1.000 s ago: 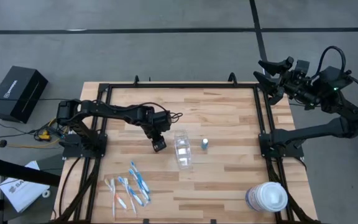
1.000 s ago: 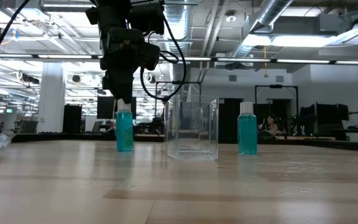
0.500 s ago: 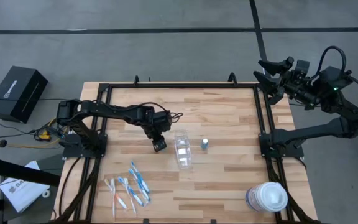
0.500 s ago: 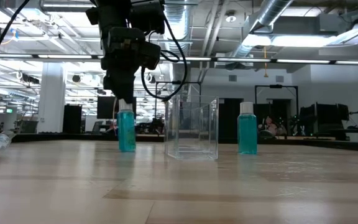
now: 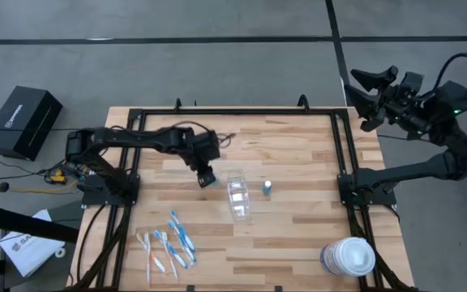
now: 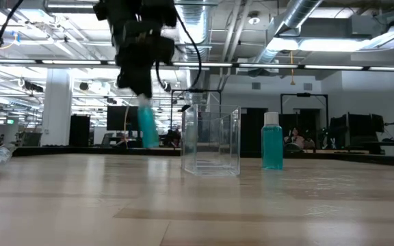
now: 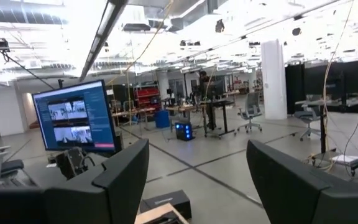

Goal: Pick & Place toothbrushing station
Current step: Put the left blue mouthwash bottle into the transparent organizer

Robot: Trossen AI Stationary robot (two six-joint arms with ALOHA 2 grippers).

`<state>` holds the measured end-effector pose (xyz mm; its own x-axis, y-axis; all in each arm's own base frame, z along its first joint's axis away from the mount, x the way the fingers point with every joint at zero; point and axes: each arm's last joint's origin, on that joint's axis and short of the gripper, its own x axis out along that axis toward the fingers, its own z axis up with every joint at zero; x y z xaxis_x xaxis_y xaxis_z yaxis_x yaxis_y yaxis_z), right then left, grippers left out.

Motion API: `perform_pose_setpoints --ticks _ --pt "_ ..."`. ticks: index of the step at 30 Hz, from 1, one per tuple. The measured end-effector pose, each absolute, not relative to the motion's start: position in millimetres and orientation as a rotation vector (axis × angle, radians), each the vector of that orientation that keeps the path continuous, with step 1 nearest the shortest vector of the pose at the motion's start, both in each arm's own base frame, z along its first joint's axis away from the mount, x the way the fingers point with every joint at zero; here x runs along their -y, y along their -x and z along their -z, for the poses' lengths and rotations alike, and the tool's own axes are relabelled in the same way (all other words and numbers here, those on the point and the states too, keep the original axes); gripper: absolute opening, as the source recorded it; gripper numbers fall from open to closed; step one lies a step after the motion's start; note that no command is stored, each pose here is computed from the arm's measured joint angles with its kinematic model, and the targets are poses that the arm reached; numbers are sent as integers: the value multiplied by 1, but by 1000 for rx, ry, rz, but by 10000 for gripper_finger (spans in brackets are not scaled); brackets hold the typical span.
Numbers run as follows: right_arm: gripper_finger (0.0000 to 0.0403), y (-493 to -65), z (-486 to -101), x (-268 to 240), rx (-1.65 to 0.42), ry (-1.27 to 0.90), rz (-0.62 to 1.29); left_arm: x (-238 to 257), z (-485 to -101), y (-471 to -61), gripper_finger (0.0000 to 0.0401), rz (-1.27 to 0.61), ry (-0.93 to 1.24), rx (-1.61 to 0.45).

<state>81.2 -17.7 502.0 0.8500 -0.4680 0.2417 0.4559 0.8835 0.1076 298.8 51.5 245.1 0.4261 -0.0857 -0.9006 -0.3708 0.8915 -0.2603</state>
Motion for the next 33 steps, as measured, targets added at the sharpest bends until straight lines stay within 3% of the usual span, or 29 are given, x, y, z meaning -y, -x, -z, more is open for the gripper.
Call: perform_pose_setpoints --ticks 8,13,23,33 --pt "260 -73 -501 20 242 -9 600 -58 -323 -296 81 -153 449 -859" --pt "260 -64 -502 19 267 -21 600 -56 -348 -313 81 -100 435 -792" --pt "260 -54 -503 18 293 -28 600 -43 -307 -360 81 72 397 -987" --pt "260 -52 -503 18 295 -37 598 -37 -296 -362 81 65 238 -1068"
